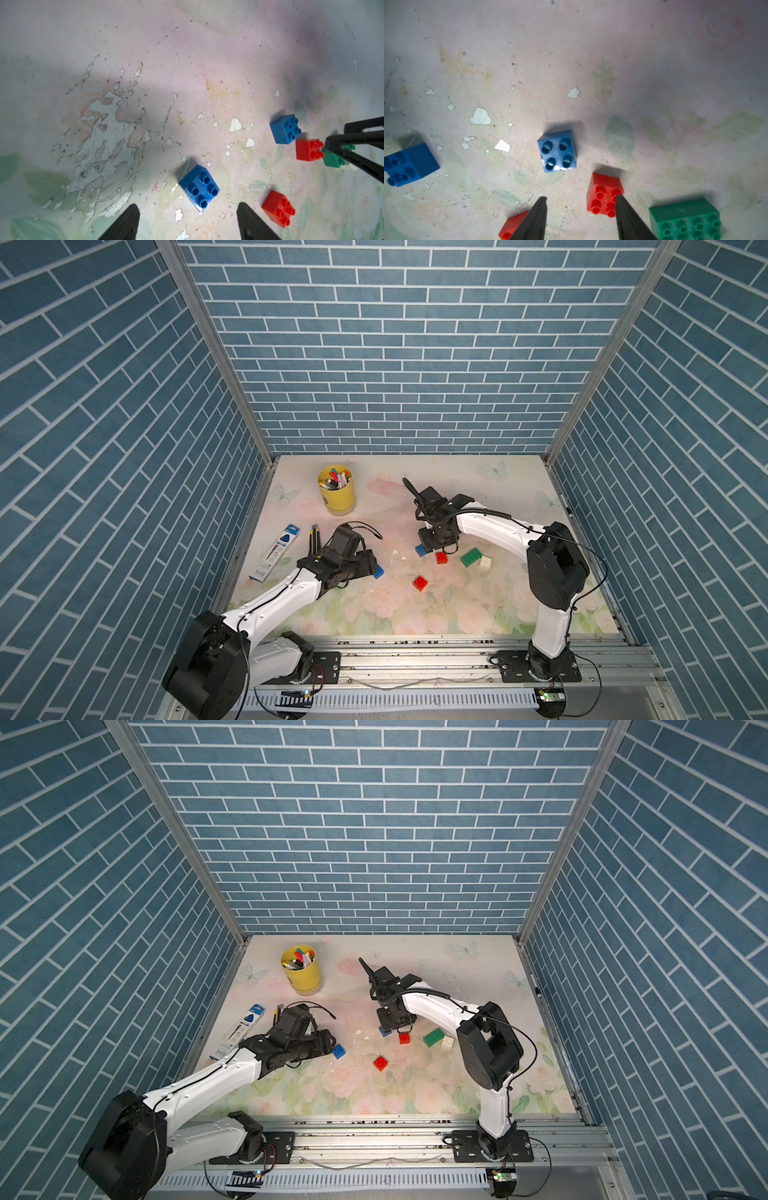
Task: Assemble the letter y with lego
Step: Move the lego brick at the center of the board, then pick up the lego brick from the center of the board.
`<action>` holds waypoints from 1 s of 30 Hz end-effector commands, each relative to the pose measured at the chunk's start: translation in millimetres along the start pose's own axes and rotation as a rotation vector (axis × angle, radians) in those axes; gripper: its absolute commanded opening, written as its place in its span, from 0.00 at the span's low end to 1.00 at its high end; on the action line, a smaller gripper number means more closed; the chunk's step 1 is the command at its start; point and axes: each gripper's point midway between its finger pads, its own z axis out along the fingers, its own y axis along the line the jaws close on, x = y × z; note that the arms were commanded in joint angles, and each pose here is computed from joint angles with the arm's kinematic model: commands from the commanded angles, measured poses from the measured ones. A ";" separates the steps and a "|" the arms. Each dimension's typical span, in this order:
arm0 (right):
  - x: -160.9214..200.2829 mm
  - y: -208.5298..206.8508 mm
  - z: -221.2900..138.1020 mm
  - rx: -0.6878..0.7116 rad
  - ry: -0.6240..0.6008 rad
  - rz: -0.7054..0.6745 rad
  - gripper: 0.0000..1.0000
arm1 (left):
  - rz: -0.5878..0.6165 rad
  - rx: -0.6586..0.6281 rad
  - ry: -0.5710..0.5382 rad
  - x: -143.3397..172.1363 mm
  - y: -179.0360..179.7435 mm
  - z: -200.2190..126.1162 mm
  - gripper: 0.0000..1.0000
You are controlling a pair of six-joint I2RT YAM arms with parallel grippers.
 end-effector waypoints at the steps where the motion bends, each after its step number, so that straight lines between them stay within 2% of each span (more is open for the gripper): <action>1: 19.2 -16.5 4.4 0.027 0.049 0.078 0.55 | 0.054 0.031 -0.018 -6.4 -15.3 -3.0 0.77; 12: 31.9 -9.4 28.8 -0.035 0.105 0.099 0.55 | 0.119 0.025 0.001 -3.5 -32.1 2.2 0.77; 22: 33.6 -18.1 41.7 -0.027 0.124 0.119 0.44 | 0.125 0.010 0.007 -1.3 -31.6 4.4 0.77; 30: 32.0 -19.1 30.2 -0.026 0.101 0.085 0.31 | 0.133 0.001 0.016 0.7 -31.4 8.5 0.77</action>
